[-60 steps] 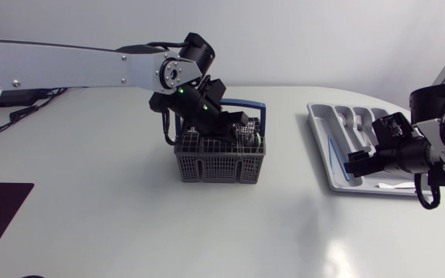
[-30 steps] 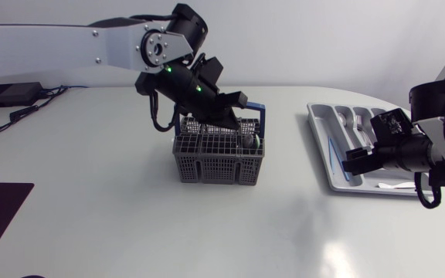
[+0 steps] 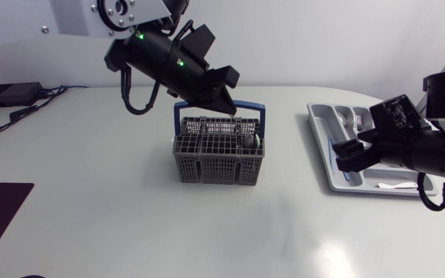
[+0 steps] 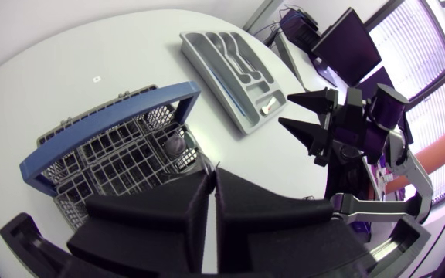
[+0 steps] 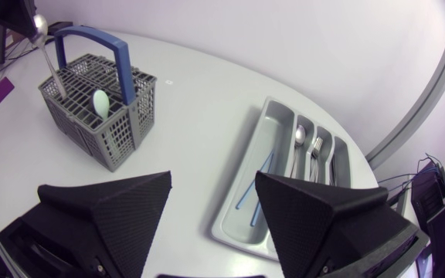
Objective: Unload the cutlery basket into the drawer organizer.
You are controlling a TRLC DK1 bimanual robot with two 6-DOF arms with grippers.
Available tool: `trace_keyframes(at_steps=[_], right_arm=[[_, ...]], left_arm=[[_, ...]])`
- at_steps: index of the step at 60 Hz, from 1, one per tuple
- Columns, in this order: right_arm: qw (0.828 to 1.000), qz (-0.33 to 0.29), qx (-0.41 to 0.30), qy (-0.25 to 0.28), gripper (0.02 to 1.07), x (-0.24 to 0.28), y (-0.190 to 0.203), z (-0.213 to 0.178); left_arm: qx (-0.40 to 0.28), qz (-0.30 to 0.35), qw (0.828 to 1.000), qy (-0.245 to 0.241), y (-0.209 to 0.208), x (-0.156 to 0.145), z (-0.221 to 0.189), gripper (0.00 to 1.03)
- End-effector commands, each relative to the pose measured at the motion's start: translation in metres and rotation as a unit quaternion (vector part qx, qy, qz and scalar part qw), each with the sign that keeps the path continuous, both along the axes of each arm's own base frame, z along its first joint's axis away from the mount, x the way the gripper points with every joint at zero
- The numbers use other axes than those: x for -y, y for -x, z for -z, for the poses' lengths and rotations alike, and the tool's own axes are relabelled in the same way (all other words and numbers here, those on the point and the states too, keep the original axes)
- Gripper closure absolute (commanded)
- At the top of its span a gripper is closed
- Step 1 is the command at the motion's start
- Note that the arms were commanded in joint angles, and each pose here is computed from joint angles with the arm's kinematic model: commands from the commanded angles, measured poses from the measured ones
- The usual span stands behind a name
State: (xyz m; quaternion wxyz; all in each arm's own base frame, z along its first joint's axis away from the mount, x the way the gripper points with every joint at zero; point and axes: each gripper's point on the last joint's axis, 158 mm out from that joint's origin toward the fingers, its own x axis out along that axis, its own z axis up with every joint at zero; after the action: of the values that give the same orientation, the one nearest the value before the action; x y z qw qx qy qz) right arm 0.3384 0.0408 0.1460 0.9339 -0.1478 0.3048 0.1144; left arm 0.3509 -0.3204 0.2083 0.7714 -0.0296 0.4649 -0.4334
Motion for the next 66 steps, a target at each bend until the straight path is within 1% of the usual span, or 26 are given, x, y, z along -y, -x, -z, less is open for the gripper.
trace_keyframes(at_steps=[1, 6, 8, 11, 13, 18, 20, 24, 31, 39, 44, 51, 55, 56, 60, 61, 66], right_arm=[[1.000, -0.031, -0.007, 0.001, 0.28, -0.011, 0.012, 0.006], [0.998, -0.058, 0.001, -0.006, 0.28, -0.021, 0.014, 0.001], [0.997, -0.073, -0.002, -0.007, 0.27, -0.026, 0.017, 0.001], [0.996, -0.091, -0.006, -0.006, 0.21, -0.031, 0.018, 0.000], [0.994, -0.108, -0.011, -0.008, 0.20, -0.037, 0.021, 0.002], [0.987, -0.158, -0.021, -0.021, 0.20, -0.055, 0.032, 0.005], [0.982, -0.188, -0.019, -0.019, 0.19, -0.063, 0.037, 0.006], [0.976, -0.217, -0.019, -0.014, 0.18, -0.069, 0.043, 0.008], [0.956, -0.291, -0.026, -0.041, 0.18, -0.093, 0.062, 0.005], [0.935, -0.348, -0.033, -0.054, 0.18, -0.112, 0.083, 0.005], [0.917, -0.393, -0.038, -0.061, 0.18, -0.128, 0.102, 0.003], [0.898, -0.434, -0.039, -0.063, 0.19, -0.146, 0.122, 0.003], [0.889, -0.452, -0.044, -0.064, 0.20, -0.154, 0.131, 0.005], [0.887, -0.456, -0.045, -0.065, 0.21, -0.156, 0.133, 0.006], [0.880, -0.467, -0.049, -0.067, 0.27, -0.161, 0.139, 0.007], [0.877, -0.472, -0.049, -0.069, 0.30, -0.163, 0.142, 0.007], [0.871, -0.484, -0.051, -0.070, 0.38, -0.168, 0.149, 0.007]], left_arm=[[0.033, 0.031, 0.999, 0.008, 0.009, -0.003, -0.024, 0.96], [0.043, 0.071, 0.997, 0.002, 0.021, -0.001, -0.021, 0.95], [0.047, 0.077, 0.996, -0.001, 0.021, -0.002, -0.021, 0.95], [0.051, 0.101, 0.994, -0.002, 0.028, 0.002, -0.018, 0.95], [0.053, 0.117, 0.992, -0.004, 0.033, 0.003, -0.016, 0.95], [0.057, 0.158, 0.986, -0.012, 0.049, 0.013, -0.009, 0.95], [0.061, 0.169, 0.984, -0.013, 0.051, 0.015, -0.009, 0.95], [0.064, 0.198, 0.978, -0.009, 0.063, 0.024, -0.007, 0.95], [0.057, 0.252, 0.966, -0.008, 0.082, 0.032, 0.000, 0.96], [0.050, 0.309, 0.950, -0.010, 0.103, 0.038, 0.009, 0.96], [0.044, 0.342, 0.939, 0.000, 0.117, 0.041, 0.008, 0.96], [0.038, 0.390, 0.920, 0.004, 0.140, 0.046, 0.012, 0.96], [0.035, 0.410, 0.911, 0.008, 0.152, 0.047, 0.012, 0.96], [0.034, 0.422, 0.906, 0.009, 0.158, 0.047, 0.012, 0.96], [0.028, 0.439, 0.898, 0.017, 0.169, 0.047, 0.009, 0.96], [0.027, 0.445, 0.895, 0.017, 0.172, 0.046, 0.009, 0.96], [0.023, 0.463, 0.886, 0.014, 0.181, 0.044, 0.011, 0.96]])
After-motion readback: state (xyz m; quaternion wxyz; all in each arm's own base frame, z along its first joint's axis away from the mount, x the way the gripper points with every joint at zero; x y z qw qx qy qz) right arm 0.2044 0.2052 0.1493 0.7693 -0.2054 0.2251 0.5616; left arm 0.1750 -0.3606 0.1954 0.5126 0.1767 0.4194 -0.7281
